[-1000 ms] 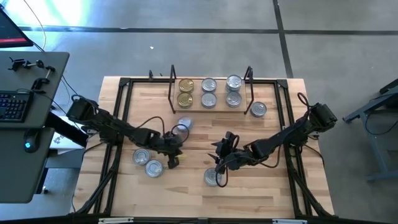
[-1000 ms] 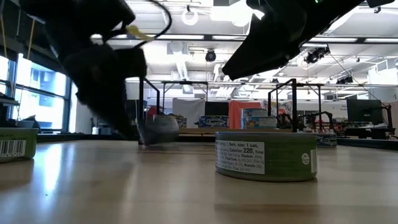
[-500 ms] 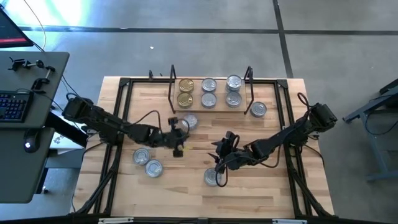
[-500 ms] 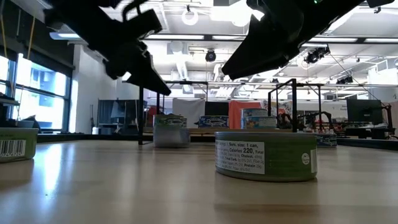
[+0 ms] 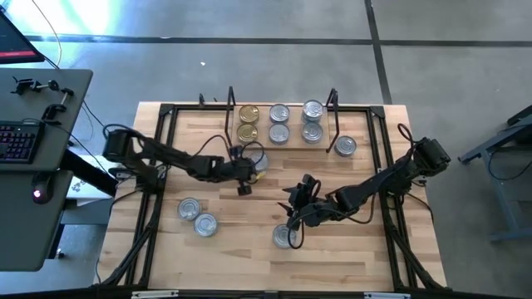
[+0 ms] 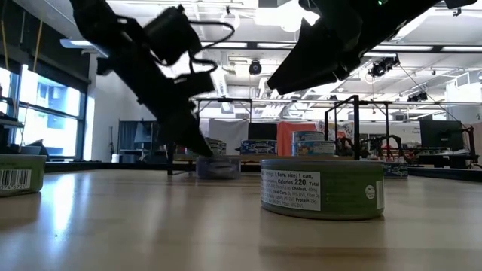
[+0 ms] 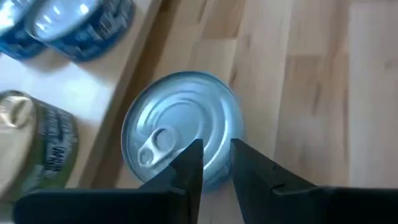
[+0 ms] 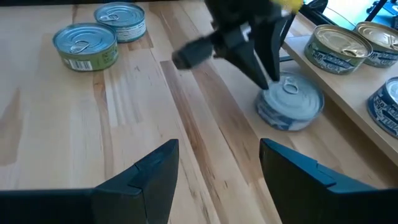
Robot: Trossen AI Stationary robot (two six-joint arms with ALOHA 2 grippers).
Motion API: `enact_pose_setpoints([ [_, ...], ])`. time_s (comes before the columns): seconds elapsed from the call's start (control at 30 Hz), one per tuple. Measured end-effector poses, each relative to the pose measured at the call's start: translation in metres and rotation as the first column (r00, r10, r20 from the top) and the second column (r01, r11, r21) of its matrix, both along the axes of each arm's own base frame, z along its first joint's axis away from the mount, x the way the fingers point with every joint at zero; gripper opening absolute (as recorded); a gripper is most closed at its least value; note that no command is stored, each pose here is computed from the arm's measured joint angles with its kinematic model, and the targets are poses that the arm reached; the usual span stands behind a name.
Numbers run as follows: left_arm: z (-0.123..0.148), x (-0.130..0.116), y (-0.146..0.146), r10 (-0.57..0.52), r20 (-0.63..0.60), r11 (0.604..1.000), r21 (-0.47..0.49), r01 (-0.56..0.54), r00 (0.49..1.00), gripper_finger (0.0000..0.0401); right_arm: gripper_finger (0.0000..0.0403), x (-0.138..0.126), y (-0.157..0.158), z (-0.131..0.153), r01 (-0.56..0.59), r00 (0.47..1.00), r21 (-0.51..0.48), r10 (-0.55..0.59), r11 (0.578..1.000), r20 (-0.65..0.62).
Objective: Stack canned seafood by type on shelf
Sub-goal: Stack the blue tuna can on top of the blue tuna can on the shelf
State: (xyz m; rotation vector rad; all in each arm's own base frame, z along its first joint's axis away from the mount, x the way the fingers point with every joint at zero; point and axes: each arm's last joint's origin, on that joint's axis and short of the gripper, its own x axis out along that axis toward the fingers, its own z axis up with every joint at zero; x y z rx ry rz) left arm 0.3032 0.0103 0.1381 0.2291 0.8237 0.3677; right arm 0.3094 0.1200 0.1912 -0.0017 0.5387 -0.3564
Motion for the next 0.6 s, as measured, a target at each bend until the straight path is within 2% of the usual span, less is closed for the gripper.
enact_pose_setpoints([
  [0.13,-0.012,0.004,-0.003,-0.019,-0.022,1.000,-0.007,0.019,1.000,0.0043,0.0216,0.000,0.000,0.000,0.000,1.000,0.001,0.000,1.000,0.001],
  [0.37,-0.001,0.002,-0.031,-0.146,0.017,0.987,-0.061,0.146,0.989,0.0004,0.0216,0.000,0.000,0.000,0.006,1.000,-0.002,-0.006,1.000,0.005],
  [0.5,0.021,-0.002,-0.049,-0.206,0.103,0.976,-0.051,0.212,0.973,0.0006,0.0216,0.000,0.000,0.001,0.005,1.000,0.000,-0.005,1.000,0.009],
  [0.6,0.032,-0.008,-0.063,-0.312,0.099,0.949,-0.009,0.314,0.945,0.0030,0.0216,0.000,0.000,0.001,0.005,1.000,0.001,-0.005,1.000,0.010],
])
